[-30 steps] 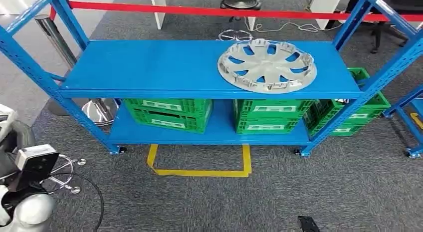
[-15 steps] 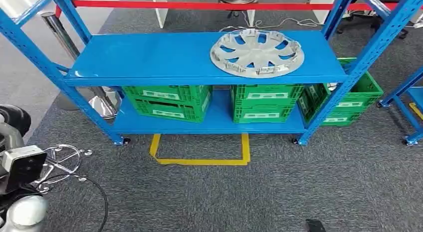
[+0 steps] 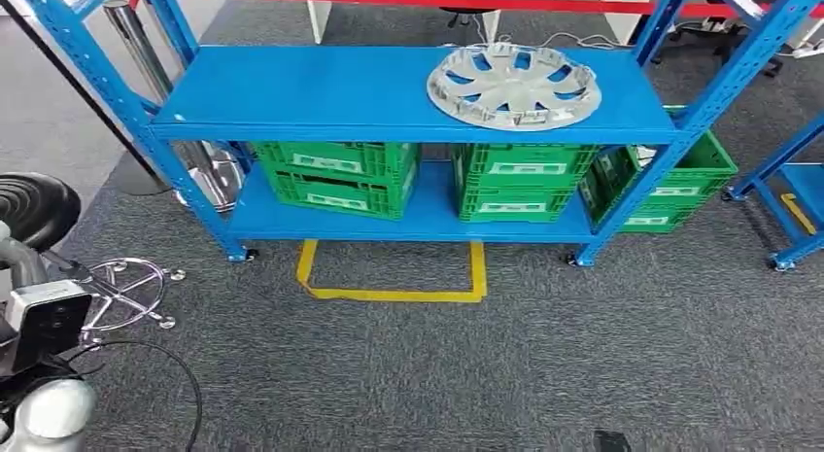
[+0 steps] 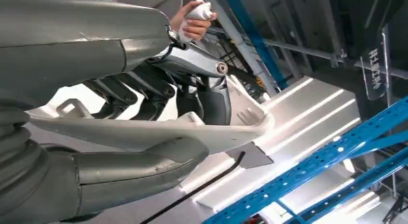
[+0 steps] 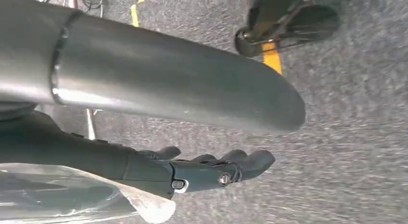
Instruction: Take the parts from the cabinet and place them on the table.
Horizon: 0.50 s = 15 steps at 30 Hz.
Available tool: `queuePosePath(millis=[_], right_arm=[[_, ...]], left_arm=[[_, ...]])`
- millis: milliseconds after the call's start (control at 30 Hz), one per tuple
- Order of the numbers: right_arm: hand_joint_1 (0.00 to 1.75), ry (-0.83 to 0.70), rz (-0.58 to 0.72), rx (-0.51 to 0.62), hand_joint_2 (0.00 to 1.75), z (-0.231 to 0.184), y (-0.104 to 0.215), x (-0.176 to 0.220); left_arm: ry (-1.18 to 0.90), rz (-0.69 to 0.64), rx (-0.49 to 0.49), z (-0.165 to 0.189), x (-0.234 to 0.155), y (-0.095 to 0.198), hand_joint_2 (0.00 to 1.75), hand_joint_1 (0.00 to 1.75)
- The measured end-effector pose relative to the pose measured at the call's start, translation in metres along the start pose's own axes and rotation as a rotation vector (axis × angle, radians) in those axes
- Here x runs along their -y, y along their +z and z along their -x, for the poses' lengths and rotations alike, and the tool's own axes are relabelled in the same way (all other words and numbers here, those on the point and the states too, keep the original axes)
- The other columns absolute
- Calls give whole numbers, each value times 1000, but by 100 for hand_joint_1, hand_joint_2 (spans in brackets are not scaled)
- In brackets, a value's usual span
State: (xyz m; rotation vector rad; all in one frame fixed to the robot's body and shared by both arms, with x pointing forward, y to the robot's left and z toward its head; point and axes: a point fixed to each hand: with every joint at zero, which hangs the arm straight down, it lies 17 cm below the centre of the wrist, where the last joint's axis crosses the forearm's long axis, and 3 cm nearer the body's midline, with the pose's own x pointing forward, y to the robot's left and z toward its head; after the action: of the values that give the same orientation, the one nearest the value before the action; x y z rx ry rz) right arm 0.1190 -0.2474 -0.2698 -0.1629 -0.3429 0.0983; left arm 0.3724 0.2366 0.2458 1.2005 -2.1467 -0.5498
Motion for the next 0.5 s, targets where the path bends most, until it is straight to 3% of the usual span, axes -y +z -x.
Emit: queuePosePath(millis=[300, 500], right_arm=[[0, -10, 3, -11, 0, 1, 0, 1], [0, 35, -68, -139, 0, 25, 4, -13]], left_arm=[[-2, 2, -6, 2, -1, 2, 175, 175], [4, -17, -23, 7, -4, -7, 175, 175]])
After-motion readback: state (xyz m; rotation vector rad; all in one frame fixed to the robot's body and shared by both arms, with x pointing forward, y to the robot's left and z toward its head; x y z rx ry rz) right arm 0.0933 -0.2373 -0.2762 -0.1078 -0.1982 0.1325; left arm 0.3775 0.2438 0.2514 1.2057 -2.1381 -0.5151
